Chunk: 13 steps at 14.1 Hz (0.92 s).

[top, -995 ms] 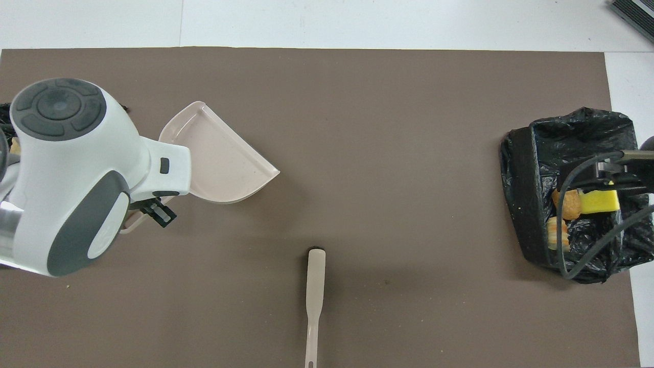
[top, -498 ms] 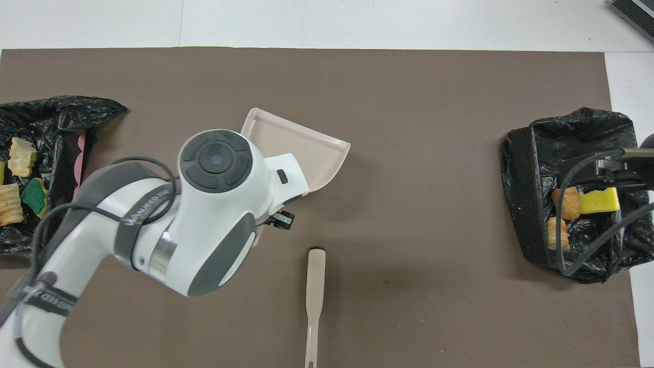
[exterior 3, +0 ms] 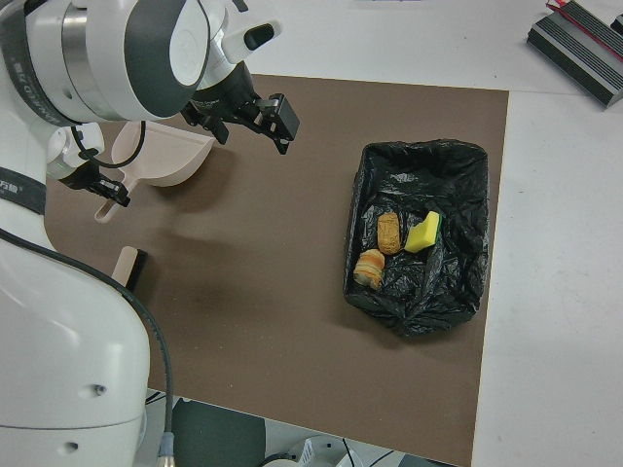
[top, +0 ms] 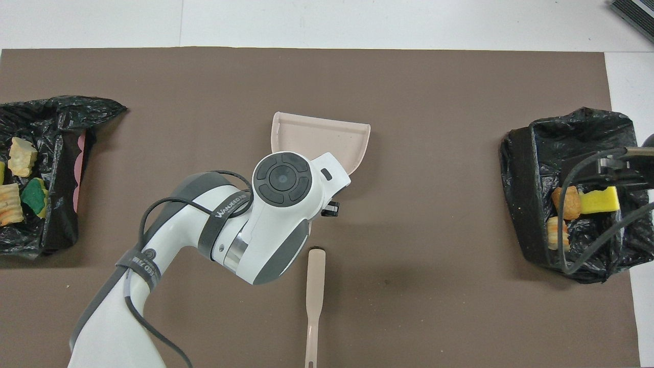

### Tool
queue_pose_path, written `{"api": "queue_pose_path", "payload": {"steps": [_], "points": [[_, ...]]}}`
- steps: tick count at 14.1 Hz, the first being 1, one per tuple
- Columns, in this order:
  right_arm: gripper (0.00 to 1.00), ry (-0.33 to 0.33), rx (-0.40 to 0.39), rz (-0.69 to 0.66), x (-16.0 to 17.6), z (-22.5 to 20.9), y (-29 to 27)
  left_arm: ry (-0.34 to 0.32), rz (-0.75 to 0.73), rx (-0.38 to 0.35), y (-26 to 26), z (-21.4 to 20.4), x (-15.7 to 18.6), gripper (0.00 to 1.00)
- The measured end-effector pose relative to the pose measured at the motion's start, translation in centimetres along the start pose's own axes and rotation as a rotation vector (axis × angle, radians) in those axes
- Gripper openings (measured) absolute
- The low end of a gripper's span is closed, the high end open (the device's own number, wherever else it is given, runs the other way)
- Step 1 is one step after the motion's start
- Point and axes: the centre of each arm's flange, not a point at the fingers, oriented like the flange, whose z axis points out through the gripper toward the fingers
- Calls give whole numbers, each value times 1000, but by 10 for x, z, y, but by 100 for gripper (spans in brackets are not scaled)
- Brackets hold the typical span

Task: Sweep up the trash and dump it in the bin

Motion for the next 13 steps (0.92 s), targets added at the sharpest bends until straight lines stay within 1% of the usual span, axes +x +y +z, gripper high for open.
{"api": "queue_pose_path", "payload": {"steps": [3, 6, 7, 9, 10, 11, 12, 13], "points": [[100, 0, 0, 2, 0, 0, 1, -5, -66, -1, 8, 21, 1, 32], [100, 0, 1, 1, 0, 0, 1, -6, -87, 0, 12, 28, 0, 32], [100, 0, 1, 2, 0, 0, 1, -5, -90, 1, 9, 28, 1, 40], [100, 0, 1, 6, 1, 0, 3, 1, -99, 1, 4, 26, 4, 65], [100, 0, 1, 9, 1, 0, 4, 6, -109, 0, -1, 23, 7, 75], [100, 0, 1, 9, 1, 0, 5, 14, -126, -3, -11, 17, 11, 88], [100, 0, 1, 9, 1, 0, 5, 24, -154, -6, -27, 9, 18, 98], [100, 0, 1, 9, 1, 0, 5, 36, -192, -10, -50, 1, 28, 100]]}}
